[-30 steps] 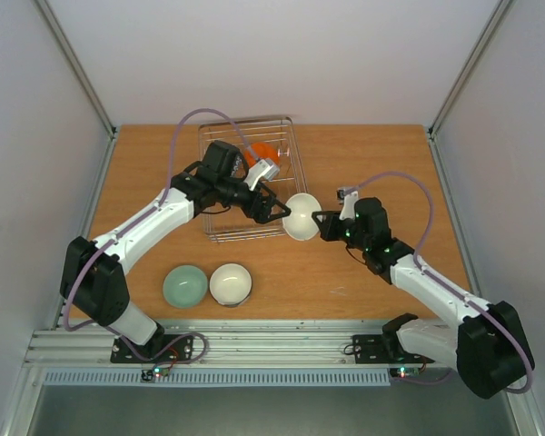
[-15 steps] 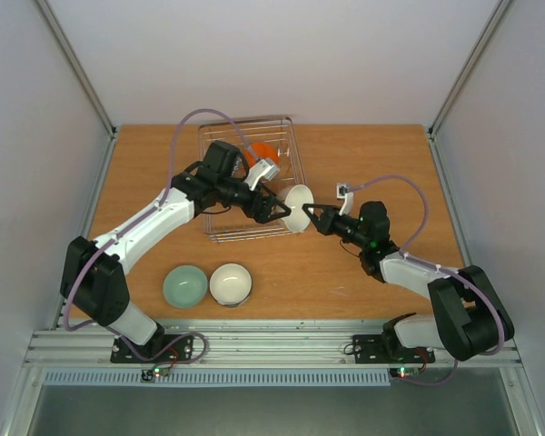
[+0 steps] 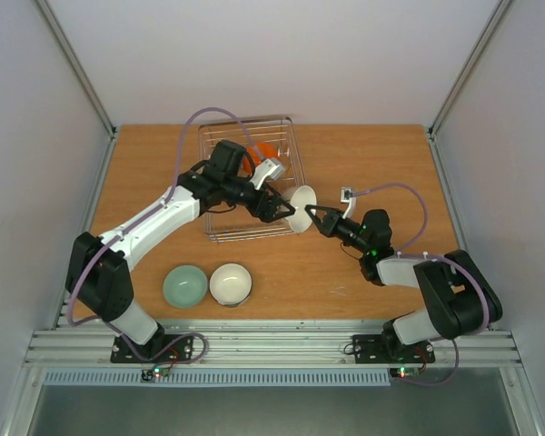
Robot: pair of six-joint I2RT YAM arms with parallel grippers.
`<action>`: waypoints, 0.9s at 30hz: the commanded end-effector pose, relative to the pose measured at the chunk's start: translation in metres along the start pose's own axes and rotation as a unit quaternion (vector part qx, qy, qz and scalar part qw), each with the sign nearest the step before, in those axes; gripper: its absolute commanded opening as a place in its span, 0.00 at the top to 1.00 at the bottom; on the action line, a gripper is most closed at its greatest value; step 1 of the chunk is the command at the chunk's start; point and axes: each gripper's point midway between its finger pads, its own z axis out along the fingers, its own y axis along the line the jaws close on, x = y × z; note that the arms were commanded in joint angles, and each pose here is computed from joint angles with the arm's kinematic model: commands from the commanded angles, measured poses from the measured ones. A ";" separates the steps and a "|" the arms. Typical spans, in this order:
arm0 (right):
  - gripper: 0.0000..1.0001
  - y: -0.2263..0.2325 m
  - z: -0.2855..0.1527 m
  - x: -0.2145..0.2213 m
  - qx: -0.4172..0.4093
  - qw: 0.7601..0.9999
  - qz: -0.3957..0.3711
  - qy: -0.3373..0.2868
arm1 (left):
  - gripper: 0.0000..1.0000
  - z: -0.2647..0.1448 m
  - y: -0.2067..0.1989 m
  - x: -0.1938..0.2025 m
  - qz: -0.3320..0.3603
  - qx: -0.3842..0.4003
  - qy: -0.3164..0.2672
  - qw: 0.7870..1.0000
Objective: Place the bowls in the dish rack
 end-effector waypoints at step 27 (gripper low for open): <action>0.99 0.062 -0.009 -0.040 -0.132 0.988 -0.059 -0.060 | 0.96 0.018 0.000 0.017 0.004 0.019 0.044 0.999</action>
